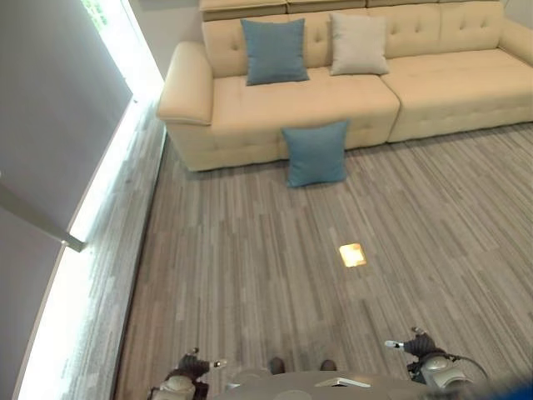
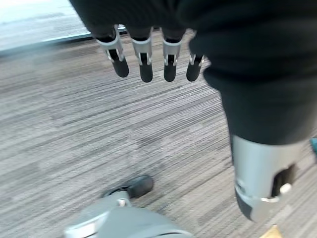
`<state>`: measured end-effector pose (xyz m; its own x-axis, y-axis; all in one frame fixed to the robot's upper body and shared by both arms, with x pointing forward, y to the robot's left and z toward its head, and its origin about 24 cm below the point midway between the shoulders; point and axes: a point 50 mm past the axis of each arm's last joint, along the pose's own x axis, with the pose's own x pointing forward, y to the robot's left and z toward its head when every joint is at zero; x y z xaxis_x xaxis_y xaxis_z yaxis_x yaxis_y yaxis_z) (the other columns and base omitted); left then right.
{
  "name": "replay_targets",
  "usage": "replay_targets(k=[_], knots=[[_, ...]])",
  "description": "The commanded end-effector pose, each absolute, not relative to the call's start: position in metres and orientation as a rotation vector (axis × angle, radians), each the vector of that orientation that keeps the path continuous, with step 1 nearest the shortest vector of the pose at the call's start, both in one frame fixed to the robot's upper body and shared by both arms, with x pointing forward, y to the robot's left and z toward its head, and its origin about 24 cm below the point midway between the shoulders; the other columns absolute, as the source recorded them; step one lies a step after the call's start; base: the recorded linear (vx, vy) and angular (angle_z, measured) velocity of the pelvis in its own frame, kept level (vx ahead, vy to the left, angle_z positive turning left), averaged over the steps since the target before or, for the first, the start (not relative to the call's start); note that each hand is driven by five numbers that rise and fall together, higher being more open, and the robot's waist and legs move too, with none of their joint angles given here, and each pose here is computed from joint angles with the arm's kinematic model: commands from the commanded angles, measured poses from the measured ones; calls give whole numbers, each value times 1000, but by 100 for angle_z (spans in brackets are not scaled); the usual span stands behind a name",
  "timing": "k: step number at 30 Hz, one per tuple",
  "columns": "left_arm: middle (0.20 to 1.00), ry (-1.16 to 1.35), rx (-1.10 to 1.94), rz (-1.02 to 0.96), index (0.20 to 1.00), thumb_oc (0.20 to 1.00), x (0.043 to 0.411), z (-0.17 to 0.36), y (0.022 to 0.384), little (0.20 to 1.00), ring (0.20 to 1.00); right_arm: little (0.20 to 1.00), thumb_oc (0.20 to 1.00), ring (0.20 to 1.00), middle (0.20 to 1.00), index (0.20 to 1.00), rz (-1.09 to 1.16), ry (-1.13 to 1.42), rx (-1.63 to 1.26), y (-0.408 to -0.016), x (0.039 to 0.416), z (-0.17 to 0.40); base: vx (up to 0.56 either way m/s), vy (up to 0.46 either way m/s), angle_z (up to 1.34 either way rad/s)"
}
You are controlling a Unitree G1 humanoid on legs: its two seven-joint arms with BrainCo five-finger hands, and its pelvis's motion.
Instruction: Pick up all the scattered cushions and arrange them neatly on the sofa.
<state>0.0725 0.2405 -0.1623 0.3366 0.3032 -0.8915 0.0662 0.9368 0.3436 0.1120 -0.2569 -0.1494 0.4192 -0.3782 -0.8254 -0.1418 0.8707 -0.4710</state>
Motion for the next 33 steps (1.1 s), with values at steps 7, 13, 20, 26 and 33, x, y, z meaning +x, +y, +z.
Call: replay_targets(k=[7,13,20,26,33], knots=[[1000,1211,387,149,1000,1000,90,-160,240,1000,1000,1000,1000,1000,1000,1000,-159,1122,-575,-264,122,-145,-2,-31,1],[1000,1187,424,126,1000,1000,100,-158,238,1000,1000,1000,1000,1000,1000,1000,-168,1120,-576,-264,124,-144,6,-55,2],[1000,1104,439,120,1000,1000,128,-150,238,1000,1000,1000,1000,1000,1000,1000,-182,1114,-572,-266,125,-143,-52,-101,16],[1000,1072,436,111,1000,1000,140,-148,232,1000,1000,1000,1000,1000,1000,1000,-203,1105,-577,-272,129,-140,15,-39,31],[1000,1107,435,137,1000,1000,128,-150,241,1000,1000,1000,1000,1000,1000,1000,-177,1117,-583,-265,128,-142,189,95,3]])
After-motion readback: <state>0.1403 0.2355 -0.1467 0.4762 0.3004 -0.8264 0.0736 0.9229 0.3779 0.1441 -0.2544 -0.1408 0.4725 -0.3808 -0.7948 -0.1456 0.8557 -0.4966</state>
